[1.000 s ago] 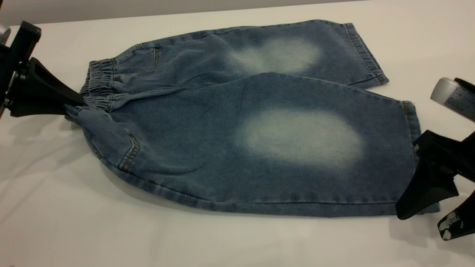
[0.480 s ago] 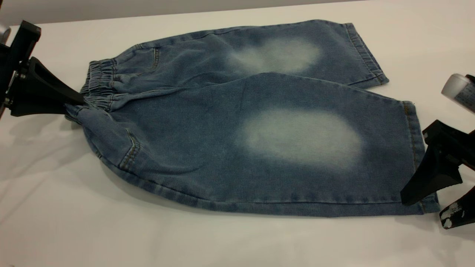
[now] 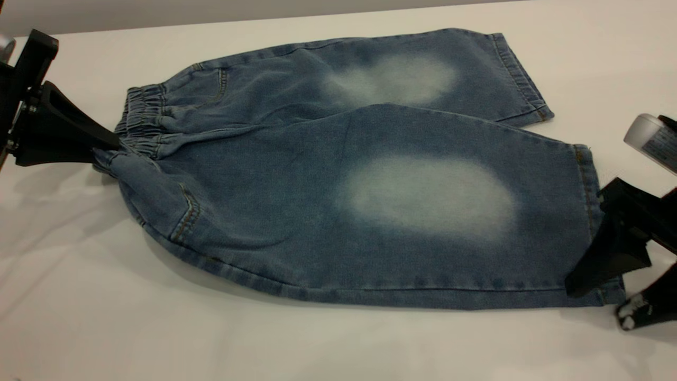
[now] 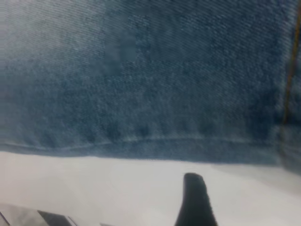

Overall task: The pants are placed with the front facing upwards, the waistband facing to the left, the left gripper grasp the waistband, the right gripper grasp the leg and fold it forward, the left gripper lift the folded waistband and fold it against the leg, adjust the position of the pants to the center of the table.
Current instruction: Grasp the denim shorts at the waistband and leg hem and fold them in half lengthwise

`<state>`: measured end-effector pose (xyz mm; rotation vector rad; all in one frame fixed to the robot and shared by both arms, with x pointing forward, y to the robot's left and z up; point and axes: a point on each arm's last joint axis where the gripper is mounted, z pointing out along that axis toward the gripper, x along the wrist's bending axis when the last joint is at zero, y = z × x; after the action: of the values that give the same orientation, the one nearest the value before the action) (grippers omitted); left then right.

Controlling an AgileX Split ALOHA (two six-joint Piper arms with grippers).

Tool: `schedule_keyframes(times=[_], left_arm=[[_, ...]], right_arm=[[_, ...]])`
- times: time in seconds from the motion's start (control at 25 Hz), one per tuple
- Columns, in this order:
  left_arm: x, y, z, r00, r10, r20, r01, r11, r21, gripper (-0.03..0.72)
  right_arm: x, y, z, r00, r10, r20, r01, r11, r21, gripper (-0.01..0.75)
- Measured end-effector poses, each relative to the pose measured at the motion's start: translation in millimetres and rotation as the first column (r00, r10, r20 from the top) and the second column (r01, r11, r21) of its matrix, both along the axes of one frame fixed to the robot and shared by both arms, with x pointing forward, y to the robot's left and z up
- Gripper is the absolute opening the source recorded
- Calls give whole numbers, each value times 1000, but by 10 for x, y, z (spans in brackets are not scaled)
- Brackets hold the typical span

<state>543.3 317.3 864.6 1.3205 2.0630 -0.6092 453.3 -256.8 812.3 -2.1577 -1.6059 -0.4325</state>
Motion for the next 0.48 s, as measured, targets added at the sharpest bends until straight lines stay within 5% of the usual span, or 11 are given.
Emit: schedule_keyframes(times=[0.48], left_arm=[[-1, -2, 1, 1000, -1, 0, 1, 1000, -3, 109]], right_arm=[[114, -8, -18, 991, -27, 129, 28, 1000, -4, 396]])
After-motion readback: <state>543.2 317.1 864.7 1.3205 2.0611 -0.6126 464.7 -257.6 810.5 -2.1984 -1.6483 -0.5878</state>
